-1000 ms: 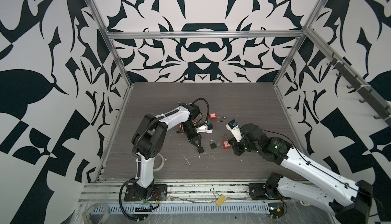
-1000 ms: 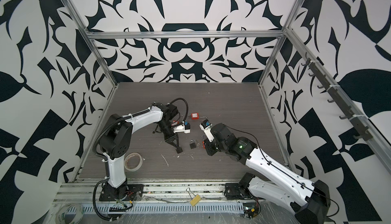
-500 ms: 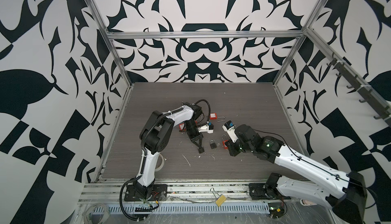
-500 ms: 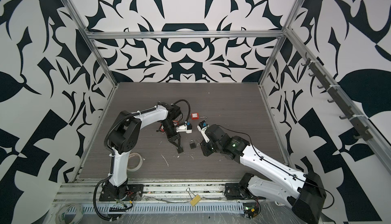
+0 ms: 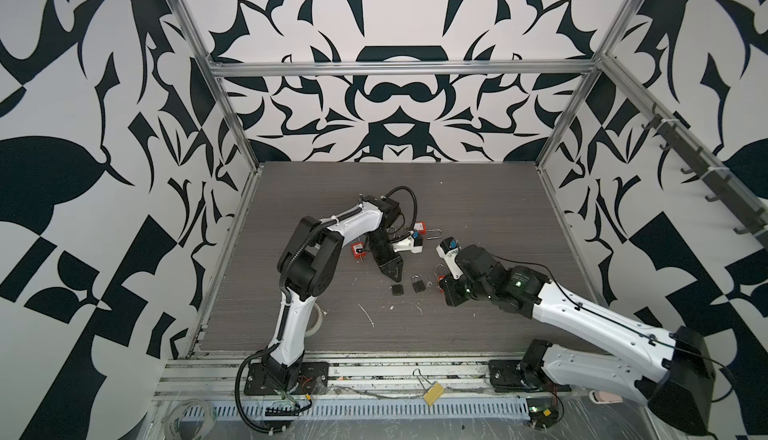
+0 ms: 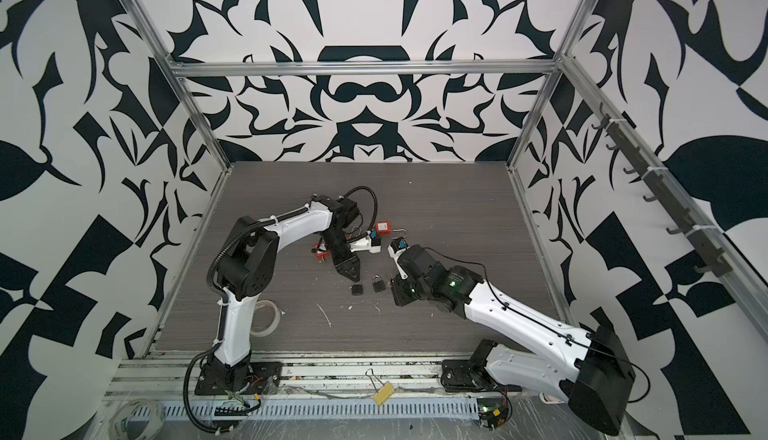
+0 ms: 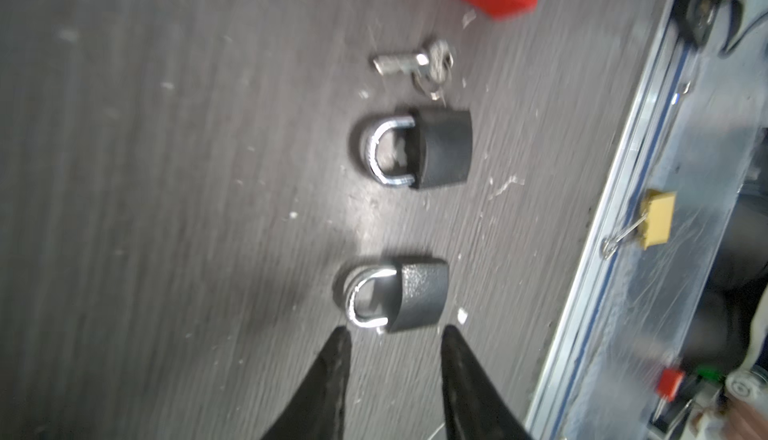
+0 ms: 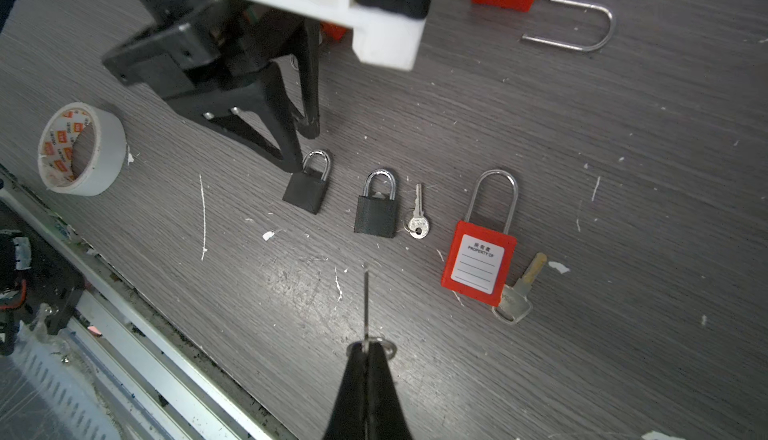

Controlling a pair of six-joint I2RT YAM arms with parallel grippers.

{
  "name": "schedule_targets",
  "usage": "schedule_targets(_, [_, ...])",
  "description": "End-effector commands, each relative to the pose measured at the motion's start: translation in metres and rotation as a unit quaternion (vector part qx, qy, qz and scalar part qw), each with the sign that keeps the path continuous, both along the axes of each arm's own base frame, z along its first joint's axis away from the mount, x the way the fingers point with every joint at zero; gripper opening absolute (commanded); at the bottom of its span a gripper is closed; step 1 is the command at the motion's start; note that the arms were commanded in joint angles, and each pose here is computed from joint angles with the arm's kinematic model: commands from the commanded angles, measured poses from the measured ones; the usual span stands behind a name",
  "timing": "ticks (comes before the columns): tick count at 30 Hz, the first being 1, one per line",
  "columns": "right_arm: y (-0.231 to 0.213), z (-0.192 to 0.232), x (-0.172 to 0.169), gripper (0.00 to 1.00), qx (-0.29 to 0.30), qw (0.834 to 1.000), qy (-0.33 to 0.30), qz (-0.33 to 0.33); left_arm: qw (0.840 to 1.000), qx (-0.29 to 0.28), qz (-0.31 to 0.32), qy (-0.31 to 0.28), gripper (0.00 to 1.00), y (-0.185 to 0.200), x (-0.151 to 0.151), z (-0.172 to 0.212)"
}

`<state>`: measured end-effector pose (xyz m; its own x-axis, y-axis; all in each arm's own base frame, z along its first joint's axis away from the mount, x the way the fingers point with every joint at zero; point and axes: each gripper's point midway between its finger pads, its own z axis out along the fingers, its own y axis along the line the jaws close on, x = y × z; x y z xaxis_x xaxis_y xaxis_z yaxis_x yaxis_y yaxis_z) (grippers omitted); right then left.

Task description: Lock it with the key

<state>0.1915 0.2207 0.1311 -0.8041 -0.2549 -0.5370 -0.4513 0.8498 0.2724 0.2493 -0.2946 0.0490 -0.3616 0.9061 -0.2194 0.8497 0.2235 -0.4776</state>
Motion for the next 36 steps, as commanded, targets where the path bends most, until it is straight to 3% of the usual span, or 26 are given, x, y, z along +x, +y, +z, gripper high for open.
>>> schedule_targets(1, [0.005,0.014,0.006,0.00,0.013,1.000,-0.002,-0.023,0.999,-0.022,0.007,-0.030,0.52,-0.007,0.011,0.021])
schedule_targets(10, [0.034,0.012,0.011,0.00,0.027,0.996,0.066,-0.049,0.977,-0.087,0.124,-0.148,0.51,0.010,0.054,0.087])
schedule_targets(16, [0.062,0.002,0.013,0.00,0.013,0.993,0.110,-0.048,0.931,-0.183,0.232,-0.214,0.48,0.043,0.053,0.130])
schedule_targets(20, [0.066,-0.018,0.018,0.00,-0.016,0.988,0.135,-0.069,0.898,-0.227,0.267,-0.267,0.57,0.067,0.035,0.149])
schedule_targets(24, [0.072,-0.033,0.024,0.00,-0.038,0.985,0.152,-0.077,0.876,-0.239,0.299,-0.294,0.59,0.086,0.021,0.160])
schedule_targets(29, [0.079,-0.052,0.028,0.00,-0.072,0.978,0.182,-0.071,0.847,-0.211,0.369,-0.321,0.62,0.112,0.019,0.162])
schedule_targets(36, [0.081,-0.075,0.031,0.01,-0.105,0.966,0.224,-0.076,0.840,-0.206,0.377,-0.332,0.62,0.122,0.010,0.167])
